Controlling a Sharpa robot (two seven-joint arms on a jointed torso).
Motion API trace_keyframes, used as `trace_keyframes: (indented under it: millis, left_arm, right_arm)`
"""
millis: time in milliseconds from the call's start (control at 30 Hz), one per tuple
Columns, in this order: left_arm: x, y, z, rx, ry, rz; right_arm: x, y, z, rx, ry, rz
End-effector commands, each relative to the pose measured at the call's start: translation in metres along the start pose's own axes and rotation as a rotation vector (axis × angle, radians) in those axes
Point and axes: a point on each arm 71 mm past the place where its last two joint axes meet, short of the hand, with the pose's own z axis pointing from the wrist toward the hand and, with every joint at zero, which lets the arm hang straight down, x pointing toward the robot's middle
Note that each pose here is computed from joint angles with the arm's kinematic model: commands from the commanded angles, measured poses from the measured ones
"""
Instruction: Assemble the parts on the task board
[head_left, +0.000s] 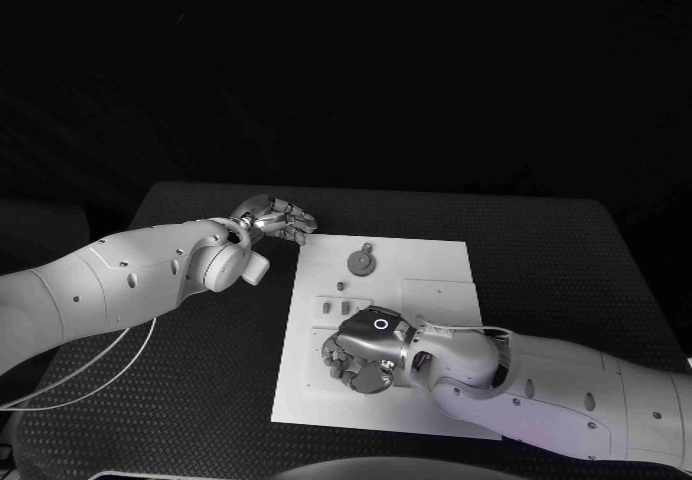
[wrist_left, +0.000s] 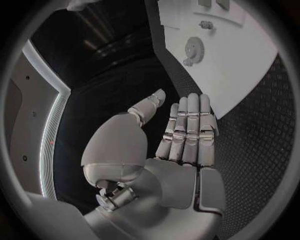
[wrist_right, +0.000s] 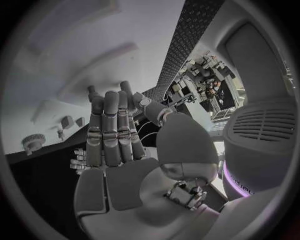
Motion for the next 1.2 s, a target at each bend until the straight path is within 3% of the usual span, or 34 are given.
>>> trace_keyframes:
  millis: [33,433,700,1200]
  left_arm:
    - [0.0019,-0.002,0.0002,0.011,0.016,-0.009]
    - [0.0022,-0.002,0.0003,0.012,0.017,-0.009]
    - [0.002,-0.0018,0.0002,0.01,0.018,-0.009]
    - [0.0029,-0.0021,0.0006,0.01,0.021,-0.01]
  right_arm:
    - [0.0,-0.001,-0.001,0.009,-0.019,-0.029]
    - [0.001,-0.002,-0.001,0.019,-0.008,-0.039]
    - [0.007,-0.003,0.0,0.012,0.06,-0.034]
    - [0.015,-0.002,0.004,0.022,0.087,-0.015]
